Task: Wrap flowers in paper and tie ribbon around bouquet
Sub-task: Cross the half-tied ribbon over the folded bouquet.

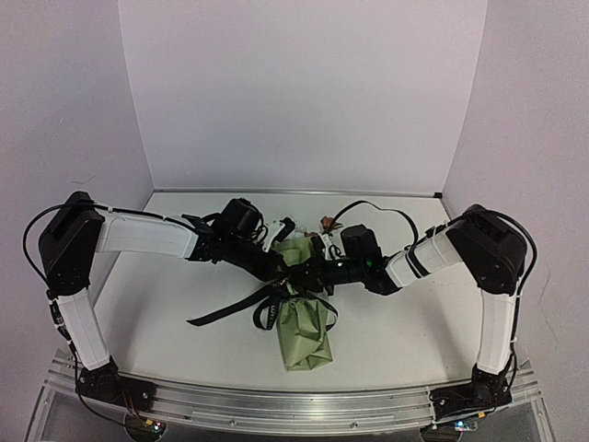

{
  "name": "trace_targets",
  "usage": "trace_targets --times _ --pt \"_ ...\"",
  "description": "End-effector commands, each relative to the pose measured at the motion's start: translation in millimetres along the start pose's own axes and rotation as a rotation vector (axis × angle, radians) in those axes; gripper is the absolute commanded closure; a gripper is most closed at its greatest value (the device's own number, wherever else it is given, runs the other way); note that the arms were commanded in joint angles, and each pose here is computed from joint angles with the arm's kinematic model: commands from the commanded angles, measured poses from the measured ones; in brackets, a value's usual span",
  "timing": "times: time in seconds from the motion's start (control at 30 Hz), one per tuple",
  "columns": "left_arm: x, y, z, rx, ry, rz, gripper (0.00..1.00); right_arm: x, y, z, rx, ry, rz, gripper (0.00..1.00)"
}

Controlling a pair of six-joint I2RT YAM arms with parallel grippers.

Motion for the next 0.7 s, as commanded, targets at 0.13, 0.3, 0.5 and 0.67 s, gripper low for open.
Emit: trace_targets --times 0.13,0.3,0.5,0.67 --pt "-9 9 14 -0.06 0.022 -0.025 1.0 30 31 -4 -0.086 0.098 0.025 0.75" --pt "-8 10 14 -0.061 0.03 -0.028 1.0 27 42 -14 -0.098 0.098 -0.009 0.7" --pt "-9 11 12 -0.053 0.025 -0.036 1.0 21 52 -17 -0.144 0.104 -0.085 0.66" --pt "-9 12 11 -0.042 0.013 -0.034 1.0 10 74 -23 -0.181 0.147 -0.259 0.61"
Point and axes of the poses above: each gripper's point midway between its finger pads, its own y axis back along the fingers, its own x axis along the line the jaws close on, z = x × y, the point moved 6 cm from there along y, back along the fingers, and after that the axes turned 4 degrees about y, right-handed, at the moved point
